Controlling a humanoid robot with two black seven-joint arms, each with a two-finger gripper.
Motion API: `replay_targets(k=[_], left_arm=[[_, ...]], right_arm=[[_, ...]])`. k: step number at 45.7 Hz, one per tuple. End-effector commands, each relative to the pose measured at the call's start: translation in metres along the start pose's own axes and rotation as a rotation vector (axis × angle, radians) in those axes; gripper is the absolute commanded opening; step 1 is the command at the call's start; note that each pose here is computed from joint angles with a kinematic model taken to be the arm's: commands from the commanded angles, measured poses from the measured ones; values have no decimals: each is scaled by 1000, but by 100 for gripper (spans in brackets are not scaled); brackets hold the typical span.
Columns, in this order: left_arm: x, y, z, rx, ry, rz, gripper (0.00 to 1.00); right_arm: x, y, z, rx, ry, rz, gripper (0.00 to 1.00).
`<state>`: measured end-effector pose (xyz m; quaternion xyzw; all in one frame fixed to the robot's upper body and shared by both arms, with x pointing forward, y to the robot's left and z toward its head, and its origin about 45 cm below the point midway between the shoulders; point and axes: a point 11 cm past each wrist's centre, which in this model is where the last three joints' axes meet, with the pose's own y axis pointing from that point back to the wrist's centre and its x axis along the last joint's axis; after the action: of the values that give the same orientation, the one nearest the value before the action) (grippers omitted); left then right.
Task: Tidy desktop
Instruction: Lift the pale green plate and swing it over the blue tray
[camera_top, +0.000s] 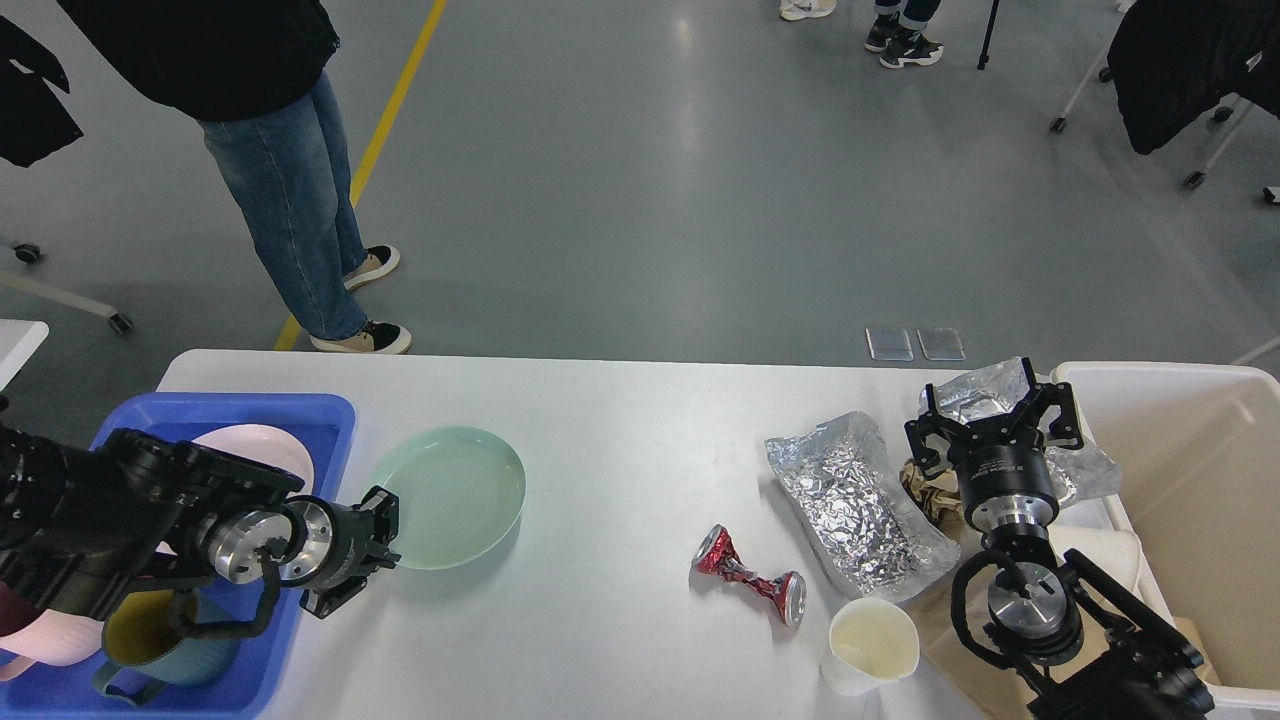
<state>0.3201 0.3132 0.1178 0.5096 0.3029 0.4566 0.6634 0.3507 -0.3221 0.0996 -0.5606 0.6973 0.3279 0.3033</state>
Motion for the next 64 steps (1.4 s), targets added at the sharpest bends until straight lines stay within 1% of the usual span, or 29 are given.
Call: replay_targets(k=[1, 9, 18, 22, 26, 31, 40, 44, 49, 57, 64], left_arm=[[5, 33, 16, -11, -54, 4, 0], [7, 77, 28, 6, -212, 53, 0], [-8, 141, 55, -48, -296, 67, 0], [-15, 172, 68, -75, -342, 48, 0], [-13, 205, 78, -93, -373, -5, 0], [-7, 228, 81, -114, -376, -38, 0], [11, 222, 72, -98, -352, -13, 0], [29, 218, 64, -103, -303, -7, 0], [70, 206, 44, -79, -241, 17, 0], [140, 179, 0, -10, -169, 56, 0], [203, 172, -37, 23, -85, 185, 0]], right_arm=[[0, 0, 0, 0, 0, 0, 100], [1, 0, 0, 1, 0, 2, 100], [1, 1, 0, -1, 1, 3, 100], [1, 0, 0, 0, 1, 1, 100], [1, 1, 0, -1, 1, 3, 100], [1, 1, 0, -1, 1, 3, 100], [0, 0, 0, 0, 0, 0, 100], [1, 0, 0, 0, 1, 1, 100], [0, 0, 0, 0, 0, 0, 100], [0, 0, 0, 0, 0, 0, 100], [1, 0, 0, -1, 0, 1, 100]])
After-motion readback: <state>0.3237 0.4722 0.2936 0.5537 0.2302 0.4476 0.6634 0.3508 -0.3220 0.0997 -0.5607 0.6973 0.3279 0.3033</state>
